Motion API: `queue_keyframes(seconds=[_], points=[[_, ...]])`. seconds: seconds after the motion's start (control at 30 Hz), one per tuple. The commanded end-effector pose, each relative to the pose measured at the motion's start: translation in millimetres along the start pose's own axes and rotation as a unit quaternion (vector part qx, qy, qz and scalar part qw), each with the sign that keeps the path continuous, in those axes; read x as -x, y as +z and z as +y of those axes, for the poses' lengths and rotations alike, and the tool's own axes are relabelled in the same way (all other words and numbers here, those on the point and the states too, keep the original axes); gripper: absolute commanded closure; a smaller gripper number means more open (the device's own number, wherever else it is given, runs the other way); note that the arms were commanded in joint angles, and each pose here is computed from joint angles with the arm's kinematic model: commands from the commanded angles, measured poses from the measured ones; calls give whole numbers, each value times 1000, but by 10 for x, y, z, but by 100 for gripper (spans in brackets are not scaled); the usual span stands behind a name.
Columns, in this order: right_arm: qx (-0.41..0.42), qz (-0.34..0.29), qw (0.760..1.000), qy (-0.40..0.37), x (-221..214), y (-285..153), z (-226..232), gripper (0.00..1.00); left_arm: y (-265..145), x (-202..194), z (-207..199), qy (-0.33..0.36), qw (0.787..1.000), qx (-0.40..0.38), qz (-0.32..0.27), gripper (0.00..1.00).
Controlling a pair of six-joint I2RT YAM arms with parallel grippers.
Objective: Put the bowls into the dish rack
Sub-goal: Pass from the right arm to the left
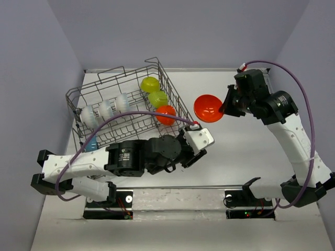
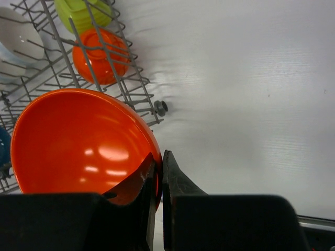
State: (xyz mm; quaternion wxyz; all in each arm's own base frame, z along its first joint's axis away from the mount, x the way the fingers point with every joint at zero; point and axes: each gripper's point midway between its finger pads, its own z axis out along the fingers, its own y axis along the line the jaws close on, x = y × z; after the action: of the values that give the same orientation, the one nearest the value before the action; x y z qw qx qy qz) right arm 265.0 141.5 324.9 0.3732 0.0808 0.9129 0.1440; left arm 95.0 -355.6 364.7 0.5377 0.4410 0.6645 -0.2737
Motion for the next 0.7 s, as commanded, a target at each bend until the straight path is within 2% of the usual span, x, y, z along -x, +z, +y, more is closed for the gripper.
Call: queue_keyframes(seconds=[0.0,0.07,0.17,0.2,0.33,0.53,0.67], points=[[23,60,997,-37,-174,-142,35,99,-55,-133,138,55,994,64,62,49],[23,73,996,-41,-208,-167,35,99,2,-185,147,86,989,85,90,49],[22,87,995,-47,-268,-151,18,99,59,-105,223,108,982,119,103,49],[20,95,994,-48,-318,-113,4,99,131,-160,253,138,974,137,121,48],[23,93,994,-47,-358,-108,-19,99,253,-130,308,186,955,169,155,48],[22,98,994,-50,-405,-82,-40,99,329,223,408,192,956,178,134,48],[22,108,993,-51,-445,-57,-40,99,411,256,364,207,956,150,146,48]])
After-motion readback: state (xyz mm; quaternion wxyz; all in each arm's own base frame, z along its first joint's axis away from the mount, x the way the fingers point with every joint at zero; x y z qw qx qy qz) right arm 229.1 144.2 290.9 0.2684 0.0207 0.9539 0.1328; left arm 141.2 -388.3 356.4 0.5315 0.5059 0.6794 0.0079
